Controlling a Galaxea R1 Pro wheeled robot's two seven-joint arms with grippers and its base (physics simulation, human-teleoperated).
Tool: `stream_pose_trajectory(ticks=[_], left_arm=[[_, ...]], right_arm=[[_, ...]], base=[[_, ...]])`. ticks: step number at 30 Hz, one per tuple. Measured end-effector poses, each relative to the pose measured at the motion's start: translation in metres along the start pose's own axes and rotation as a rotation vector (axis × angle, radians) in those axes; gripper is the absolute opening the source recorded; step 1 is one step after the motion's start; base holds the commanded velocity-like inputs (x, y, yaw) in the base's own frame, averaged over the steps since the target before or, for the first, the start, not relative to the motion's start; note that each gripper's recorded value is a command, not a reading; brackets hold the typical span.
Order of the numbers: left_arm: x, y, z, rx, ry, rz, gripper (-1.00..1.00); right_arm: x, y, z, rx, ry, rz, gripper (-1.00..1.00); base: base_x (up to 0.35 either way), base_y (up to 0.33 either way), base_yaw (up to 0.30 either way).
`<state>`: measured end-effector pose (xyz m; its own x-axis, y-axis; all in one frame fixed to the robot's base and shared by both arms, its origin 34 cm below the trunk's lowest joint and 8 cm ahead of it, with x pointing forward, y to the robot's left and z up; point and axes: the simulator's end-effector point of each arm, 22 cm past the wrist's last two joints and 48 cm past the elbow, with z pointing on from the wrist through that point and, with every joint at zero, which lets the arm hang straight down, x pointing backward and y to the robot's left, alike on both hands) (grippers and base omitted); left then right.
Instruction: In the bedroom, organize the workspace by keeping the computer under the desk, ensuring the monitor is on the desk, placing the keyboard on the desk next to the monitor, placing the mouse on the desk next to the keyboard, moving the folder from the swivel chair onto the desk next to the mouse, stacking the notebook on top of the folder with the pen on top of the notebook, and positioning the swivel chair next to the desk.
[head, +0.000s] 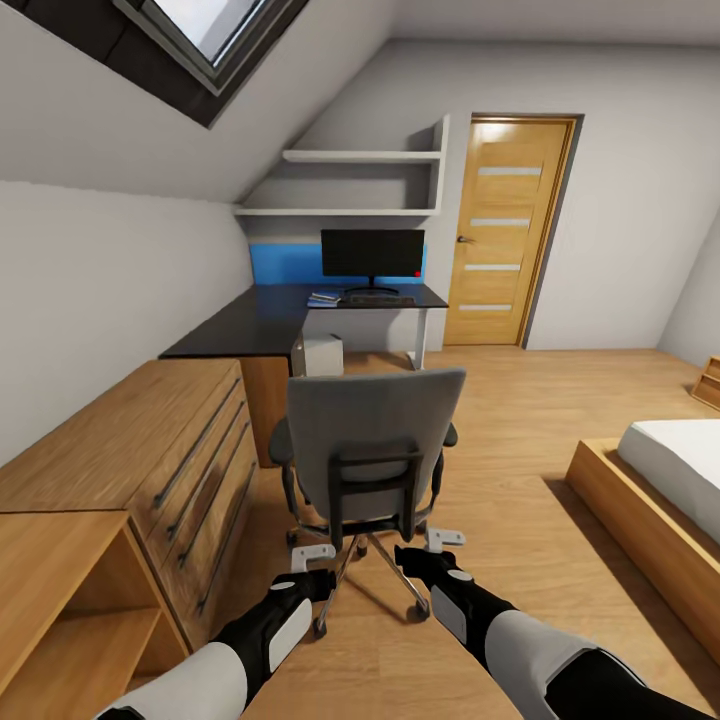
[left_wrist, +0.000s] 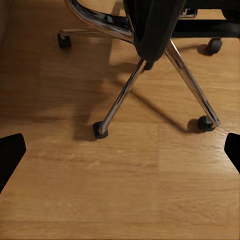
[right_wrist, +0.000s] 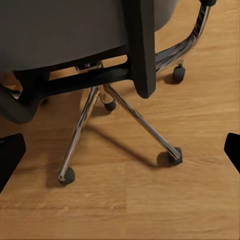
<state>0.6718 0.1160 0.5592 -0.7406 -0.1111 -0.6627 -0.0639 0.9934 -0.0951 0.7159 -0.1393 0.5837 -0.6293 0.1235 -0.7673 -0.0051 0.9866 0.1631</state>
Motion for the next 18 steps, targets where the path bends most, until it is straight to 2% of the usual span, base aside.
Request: stream_pose_trajectory(ticks=[6,8,14,18], left_arm=[[-0.004,0.001,0.007,-0.001,-0.060,-0.016,1.00],[-0.006,0.002,0.009,-0.002,-0.084,-0.024,1.00],[0.000,0.004,0.017,-0.002,-0.099,-0.028,1.00],[0.006,0.005,0.022,-0.002,-0.101,-0.028,1.00]], right_arm=[[0.002,-0.003,0.006,0.002,-0.040,0.003,1.00],[-0.003,-0.004,0.007,0.003,-0.085,0.006,1.00],[-0.014,-0.007,0.010,0.004,-0.189,0.014,1.00],[-0.011,-0.009,0.013,0.005,-0.210,0.015,1.00]], base=[[0.000,0.000,0.000],[0.000,0.000,0.000],[0.000,0.000,0.000],[0.000,0.000,0.000]])
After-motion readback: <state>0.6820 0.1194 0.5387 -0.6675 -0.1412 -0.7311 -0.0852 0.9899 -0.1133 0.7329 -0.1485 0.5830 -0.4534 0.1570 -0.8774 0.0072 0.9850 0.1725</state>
